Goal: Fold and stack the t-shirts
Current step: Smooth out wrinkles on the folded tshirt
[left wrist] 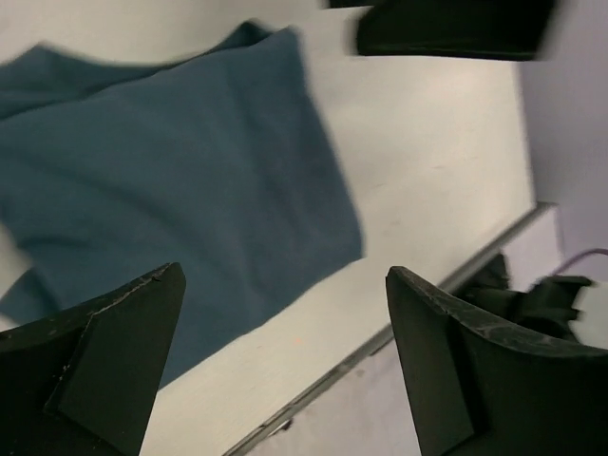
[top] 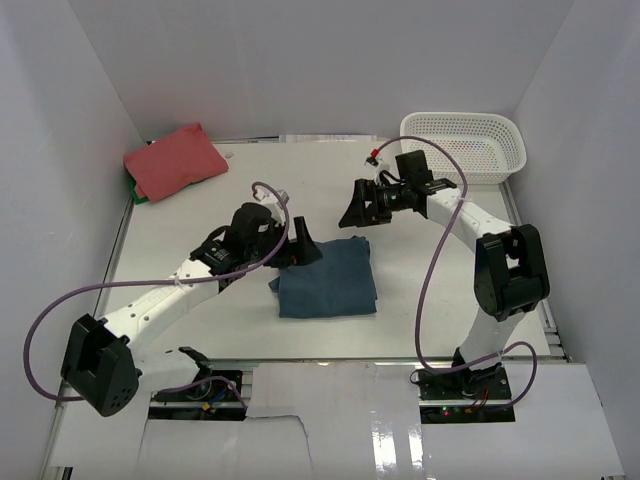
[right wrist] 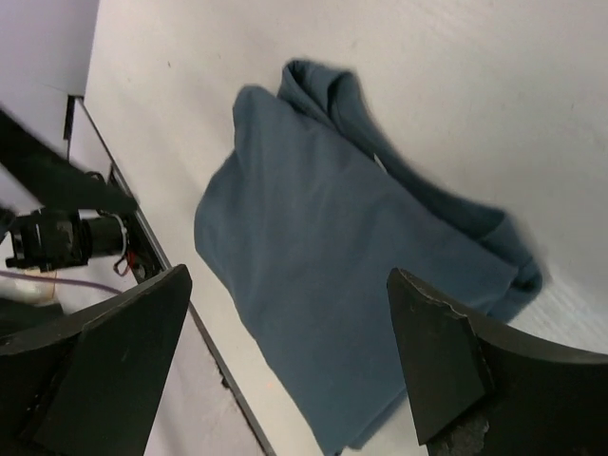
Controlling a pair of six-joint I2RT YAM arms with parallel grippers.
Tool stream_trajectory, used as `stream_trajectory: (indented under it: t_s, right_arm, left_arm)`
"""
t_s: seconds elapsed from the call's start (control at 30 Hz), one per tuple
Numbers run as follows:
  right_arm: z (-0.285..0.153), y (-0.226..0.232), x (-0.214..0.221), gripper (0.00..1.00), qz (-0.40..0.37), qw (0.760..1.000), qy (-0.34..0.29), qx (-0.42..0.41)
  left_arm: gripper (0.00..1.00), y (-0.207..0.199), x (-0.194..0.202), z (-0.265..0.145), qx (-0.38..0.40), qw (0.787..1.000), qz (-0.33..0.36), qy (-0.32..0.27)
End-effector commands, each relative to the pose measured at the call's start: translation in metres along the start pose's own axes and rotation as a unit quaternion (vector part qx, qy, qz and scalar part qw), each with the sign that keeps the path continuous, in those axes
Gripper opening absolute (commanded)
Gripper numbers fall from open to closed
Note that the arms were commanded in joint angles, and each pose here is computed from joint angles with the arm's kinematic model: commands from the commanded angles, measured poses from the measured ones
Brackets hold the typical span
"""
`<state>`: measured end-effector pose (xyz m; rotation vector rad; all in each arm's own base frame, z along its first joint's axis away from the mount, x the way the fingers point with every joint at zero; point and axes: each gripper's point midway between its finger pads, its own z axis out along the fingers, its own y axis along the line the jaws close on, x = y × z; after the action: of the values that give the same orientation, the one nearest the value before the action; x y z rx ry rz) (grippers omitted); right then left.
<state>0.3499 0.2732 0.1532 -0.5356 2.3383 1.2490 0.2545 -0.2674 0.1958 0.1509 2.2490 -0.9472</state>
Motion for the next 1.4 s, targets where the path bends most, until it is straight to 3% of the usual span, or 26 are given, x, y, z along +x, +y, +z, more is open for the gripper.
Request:
stream_trajectory:
  t_s: [0.0,0.2,0.43,0.83,1.07,1.1,1.2,1.23,1.27,1.37]
  right_arm:
    - [-0.013,0.007,0.02,0.9,-0.003,1.0,0.017,0.008]
    - [-0.038,0.025,0.024,0.9,-0.028,0.999,0.005,0.024]
    - [-0.049,0.036,0.033,0.9,-0.032,0.999,0.003,0.018]
    - [-0.053,0.042,0.043,0.9,-0.029,1.0,0.005,0.006]
    - [-0.052,0.042,0.05,0.91,-0.026,1.0,0.011,0.005]
    - [-0.053,0.041,0.051,0.91,-0.026,1.0,0.01,0.005]
    - [-0.053,0.041,0.052,0.91,-0.026,1.0,0.011,0.005]
    - [-0.053,0.041,0.052,0.91,-0.026,1.0,0.01,0.005]
    - [-0.053,0.042,0.052,0.91,-0.026,1.0,0.011,0.004]
    - [-0.053,0.042,0.052,0.91,-0.026,1.0,0.011,0.003]
  left_arm:
    - [0.98,0.072,0.048,-0.002,-0.114,0.991,-0.006,0.07]
    - [0.98,0.116,0.078,-0.001,-0.162,0.982,-0.02,0.099]
    - [0.98,0.136,0.096,-0.002,-0.197,0.975,-0.055,0.091]
    - [0.98,0.138,0.112,0.026,-0.121,0.988,-0.088,0.035]
    - [0.98,0.145,0.13,0.032,-0.11,0.986,-0.112,0.047]
    - [0.96,0.147,0.132,0.032,-0.112,0.986,-0.115,0.052]
    - [0.74,0.149,0.14,0.035,-0.113,0.984,-0.122,0.067]
    - [0.59,0.152,0.144,0.036,-0.118,0.982,-0.124,0.074]
    - [0.52,0.155,0.146,0.037,-0.124,0.981,-0.125,0.076]
    - [0.48,0.167,0.15,0.035,-0.145,0.977,-0.14,0.072]
